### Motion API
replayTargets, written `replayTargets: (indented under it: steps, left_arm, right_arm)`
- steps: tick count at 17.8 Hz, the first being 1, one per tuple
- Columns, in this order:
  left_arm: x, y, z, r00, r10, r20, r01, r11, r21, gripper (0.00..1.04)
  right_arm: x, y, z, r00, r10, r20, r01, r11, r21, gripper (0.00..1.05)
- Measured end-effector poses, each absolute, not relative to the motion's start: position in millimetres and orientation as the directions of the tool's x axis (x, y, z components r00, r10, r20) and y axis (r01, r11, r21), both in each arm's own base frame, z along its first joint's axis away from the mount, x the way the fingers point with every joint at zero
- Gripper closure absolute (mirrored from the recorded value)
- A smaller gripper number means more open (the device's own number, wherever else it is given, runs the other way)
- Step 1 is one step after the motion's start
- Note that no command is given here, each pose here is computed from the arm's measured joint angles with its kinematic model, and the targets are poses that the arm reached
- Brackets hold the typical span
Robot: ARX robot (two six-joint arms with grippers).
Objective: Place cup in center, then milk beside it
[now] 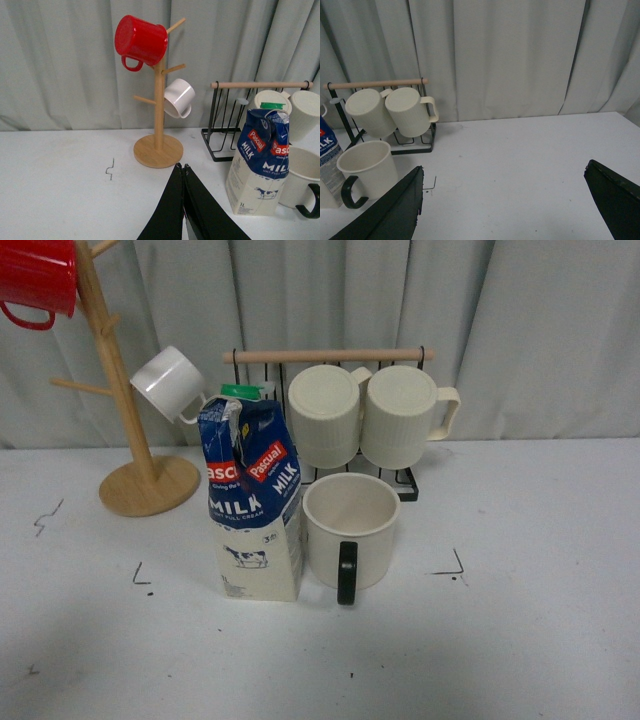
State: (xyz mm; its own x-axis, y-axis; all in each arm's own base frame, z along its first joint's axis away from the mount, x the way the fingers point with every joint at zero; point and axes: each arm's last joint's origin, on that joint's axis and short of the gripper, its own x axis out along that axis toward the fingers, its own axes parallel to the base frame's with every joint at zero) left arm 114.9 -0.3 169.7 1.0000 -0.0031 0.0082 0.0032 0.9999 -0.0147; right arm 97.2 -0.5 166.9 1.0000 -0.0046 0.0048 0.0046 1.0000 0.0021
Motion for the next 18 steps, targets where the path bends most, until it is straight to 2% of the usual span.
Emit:
replayTargets:
  steps: [9, 10, 11, 14, 15, 16, 18]
  left_arm:
    - [107.7, -0.3, 169.6, 1.000, -0.003, 0.013, 0.003, 1.000, -0.015, 1.03]
    - [101.8, -0.3, 163.3, 0.999, -0.004, -0.043, 0.003, 1.000, -0.015, 1.03]
    - [97.1, -0.2, 167.8, 1.000, -0.002, 0.015, 0.003, 1.000, -0.015, 1.03]
    - [97.3, -0.2, 166.7, 1.000, -0.002, 0.004, 0.002, 1.000, -0.015, 1.03]
    - [97.3, -0.2, 166.6, 1.000, -0.003, 0.003, 0.003, 1.000, -0.015, 0.96]
    - [97.3, -0.2, 166.6, 1.000, -0.003, 0.004, 0.003, 1.000, -0.015, 0.83]
    - [97.3, -0.2, 166.6, 1.000, -0.003, 0.003, 0.003, 1.000, -0.015, 0.74]
  right_arm:
    - [97.2, -0.5, 166.8, 1.000, -0.005, 0.004, 0.005, 1.000, 0.002, 0.06]
    - [97.2, -0.5, 166.8, 1.000, -0.005, 0.004, 0.005, 1.000, 0.002, 0.06]
    - [97.2, -0.5, 166.8, 1.000, -0.005, 0.004, 0.005, 1.000, 0.002, 0.06]
    - [97.2, -0.5, 166.8, 1.000, -0.005, 0.004, 0.005, 1.000, 0.002, 0.06]
    - [97.2, -0.5, 166.9, 1.000, -0.005, 0.005, 0.005, 1.000, 0.002, 0.06]
    - [97.2, -0.5, 166.8, 1.000, -0.005, 0.004, 0.005, 1.000, 0.002, 0.06]
    - [97.2, -0.5, 166.8, 1.000, -0.005, 0.004, 0.005, 1.000, 0.002, 0.06]
